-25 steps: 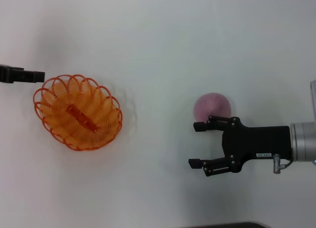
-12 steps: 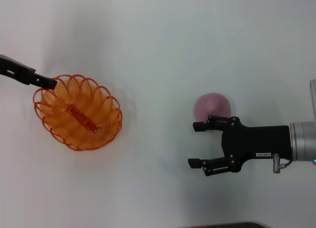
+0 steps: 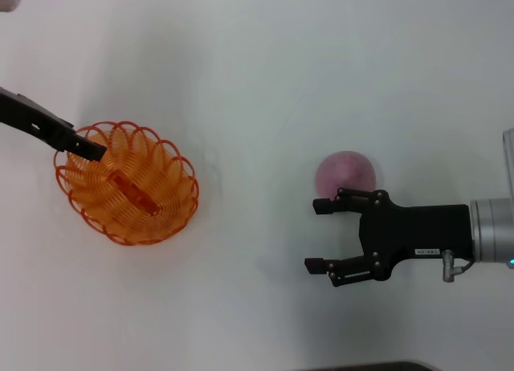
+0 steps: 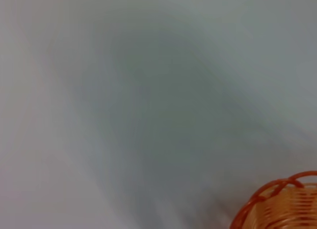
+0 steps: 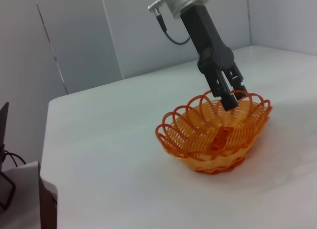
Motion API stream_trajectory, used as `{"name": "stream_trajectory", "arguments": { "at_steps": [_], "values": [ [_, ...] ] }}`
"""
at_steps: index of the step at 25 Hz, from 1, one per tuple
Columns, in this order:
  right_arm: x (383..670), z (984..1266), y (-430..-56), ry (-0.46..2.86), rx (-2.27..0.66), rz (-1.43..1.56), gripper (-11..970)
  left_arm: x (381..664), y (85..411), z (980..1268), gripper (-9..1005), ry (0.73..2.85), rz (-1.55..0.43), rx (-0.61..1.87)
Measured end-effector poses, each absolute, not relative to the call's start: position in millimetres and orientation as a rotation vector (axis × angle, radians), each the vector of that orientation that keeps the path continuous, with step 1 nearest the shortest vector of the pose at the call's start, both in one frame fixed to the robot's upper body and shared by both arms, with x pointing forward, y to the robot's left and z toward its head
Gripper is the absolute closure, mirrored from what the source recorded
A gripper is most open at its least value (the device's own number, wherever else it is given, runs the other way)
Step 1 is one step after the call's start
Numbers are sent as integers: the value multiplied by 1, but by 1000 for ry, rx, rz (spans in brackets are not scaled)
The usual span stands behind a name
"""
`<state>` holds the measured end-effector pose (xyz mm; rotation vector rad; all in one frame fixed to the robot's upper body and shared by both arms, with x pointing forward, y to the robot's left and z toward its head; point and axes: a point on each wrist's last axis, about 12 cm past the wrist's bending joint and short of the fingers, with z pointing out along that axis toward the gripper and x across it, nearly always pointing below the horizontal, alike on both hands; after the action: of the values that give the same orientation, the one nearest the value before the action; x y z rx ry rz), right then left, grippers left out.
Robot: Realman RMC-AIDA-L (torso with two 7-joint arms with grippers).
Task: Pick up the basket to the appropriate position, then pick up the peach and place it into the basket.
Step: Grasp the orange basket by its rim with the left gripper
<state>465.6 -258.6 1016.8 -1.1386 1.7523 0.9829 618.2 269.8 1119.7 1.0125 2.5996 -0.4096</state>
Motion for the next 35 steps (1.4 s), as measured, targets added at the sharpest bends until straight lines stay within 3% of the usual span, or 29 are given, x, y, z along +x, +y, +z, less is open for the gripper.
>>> {"name": "stream_trajectory", "arguments": {
  "at_steps": [19,31,35],
  "values": [
    [466,1016,-258,1755,-1142,979,16,618,258,1113,312,2617,-350,1044],
    [466,1016,-257,1754,-1147,982,16,619,257,1113,518,2631,-329,1043],
    [466,1016,-257,1753,-1147,983,16,619,257,1113,756,2631,-331,1038]
  ]
}}
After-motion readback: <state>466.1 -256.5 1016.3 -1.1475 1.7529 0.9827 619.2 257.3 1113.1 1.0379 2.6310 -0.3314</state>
